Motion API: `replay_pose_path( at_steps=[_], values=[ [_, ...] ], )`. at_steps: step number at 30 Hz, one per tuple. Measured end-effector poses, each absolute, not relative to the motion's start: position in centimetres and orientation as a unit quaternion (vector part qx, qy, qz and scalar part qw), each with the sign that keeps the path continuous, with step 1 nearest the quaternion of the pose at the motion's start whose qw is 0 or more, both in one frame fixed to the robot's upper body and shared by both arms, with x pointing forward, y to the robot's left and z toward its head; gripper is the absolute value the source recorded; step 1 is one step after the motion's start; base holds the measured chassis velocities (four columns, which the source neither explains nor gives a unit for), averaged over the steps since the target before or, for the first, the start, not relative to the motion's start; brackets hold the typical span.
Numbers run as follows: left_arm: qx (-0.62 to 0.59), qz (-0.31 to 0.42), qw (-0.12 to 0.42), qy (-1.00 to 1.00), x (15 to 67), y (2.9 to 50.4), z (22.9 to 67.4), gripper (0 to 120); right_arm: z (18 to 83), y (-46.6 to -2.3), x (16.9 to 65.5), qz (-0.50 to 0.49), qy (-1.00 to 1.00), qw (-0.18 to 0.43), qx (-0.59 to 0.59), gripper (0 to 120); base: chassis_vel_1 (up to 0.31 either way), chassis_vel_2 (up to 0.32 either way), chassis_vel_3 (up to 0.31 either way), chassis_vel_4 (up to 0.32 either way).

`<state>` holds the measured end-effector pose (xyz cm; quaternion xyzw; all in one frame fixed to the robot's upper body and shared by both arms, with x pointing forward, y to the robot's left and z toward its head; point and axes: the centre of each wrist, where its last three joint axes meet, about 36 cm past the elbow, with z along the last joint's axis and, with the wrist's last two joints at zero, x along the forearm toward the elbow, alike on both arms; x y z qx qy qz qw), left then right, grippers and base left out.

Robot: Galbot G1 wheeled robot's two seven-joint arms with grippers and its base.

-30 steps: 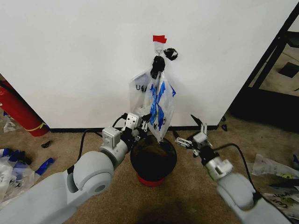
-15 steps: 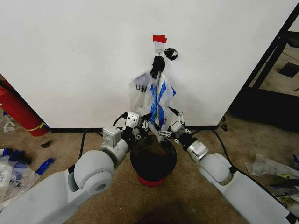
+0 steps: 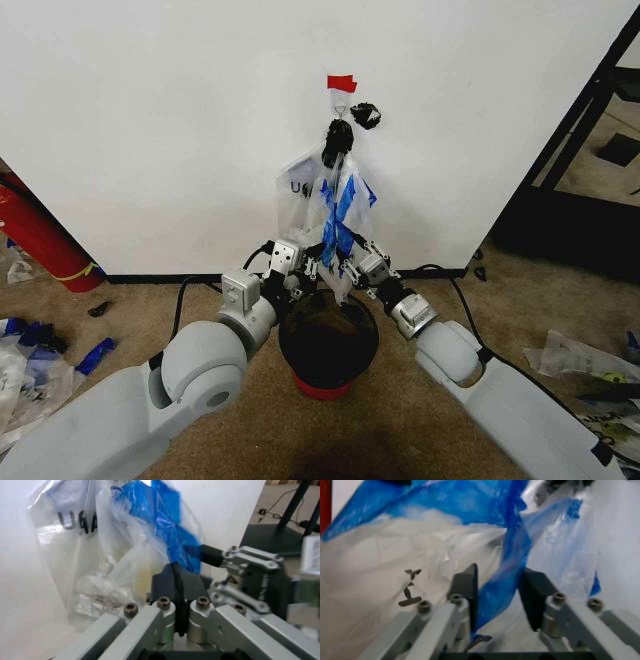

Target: Pick up the garbage bag from the wall and place it over the trash bin.

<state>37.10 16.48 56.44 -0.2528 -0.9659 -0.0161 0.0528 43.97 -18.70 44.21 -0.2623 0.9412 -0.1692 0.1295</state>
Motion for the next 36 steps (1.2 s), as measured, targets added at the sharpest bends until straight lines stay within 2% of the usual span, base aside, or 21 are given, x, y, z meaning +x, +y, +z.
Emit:
replay_pose_path(
  at_steps=[1,3,6,14,17,21,23,25,29,31,32,36],
  values=[
    [-0.251,-0.016,0.053,-0.967,37.2,16.5,56.4,0,44.1,-18.6,43.8,-0.161,0.946,0.123,-0.254,18,0.000,0.000,0.000,0.000],
    [-0.250,-0.016,0.053,-0.967,37.3,16.5,56.3,0,44.1,-18.6,43.8,-0.159,0.947,0.122,-0.252,15,0.000,0.000,0.000,0.000],
    [-0.244,-0.013,0.051,-0.968,37.6,16.6,56.3,0,44.0,-18.4,43.6,-0.116,0.961,0.104,-0.229,1,0.000,0.000,0.000,0.000],
    [-0.233,-0.003,0.058,-0.971,38.0,17.1,55.8,0,46.3,-18.7,42.5,0.022,0.976,0.106,-0.189,0,0.000,0.000,0.000,0.000],
    [-0.235,-0.003,0.058,-0.970,38.0,17.3,55.9,1,46.5,-19.0,42.2,0.035,0.976,0.109,-0.183,0,0.000,0.000,0.000,0.000],
    [-0.243,-0.013,0.050,-0.969,38.3,17.6,56.7,16,46.8,-19.6,41.5,0.050,0.977,0.110,-0.176,0,0.000,0.000,0.000,0.000],
    [-0.239,-0.039,0.034,-0.970,38.7,18.0,57.3,27,46.9,-19.8,41.2,0.052,0.977,0.113,-0.173,0,0.000,0.000,0.000,0.000],
    [-0.237,-0.051,0.027,-0.970,38.9,18.3,57.4,30,47.0,-19.9,41.1,0.053,0.977,0.113,-0.172,0,0.000,0.000,0.000,0.000],
    [-0.237,-0.084,0.009,-0.968,38.3,19.5,58.2,48,47.1,-20.3,40.8,0.051,0.978,0.116,-0.164,0,0.000,0.000,0.000,0.000],
    [-0.254,-0.086,-0.002,-0.963,37.3,19.3,58.8,57,47.1,-20.2,40.8,0.051,0.978,0.117,-0.163,0,0.000,0.000,0.000,0.000],
    [-0.254,-0.086,-0.002,-0.963,37.3,19.3,58.8,57,47.1,-20.2,40.8,0.051,0.978,0.117,-0.163,0,0.000,0.000,0.000,0.000],
    [-0.302,-0.082,-0.010,-0.950,35.9,17.9,59.1,72,47.0,-19.7,40.8,0.055,0.979,0.115,-0.161,0,0.000,0.000,0.000,0.000]
  ],
)
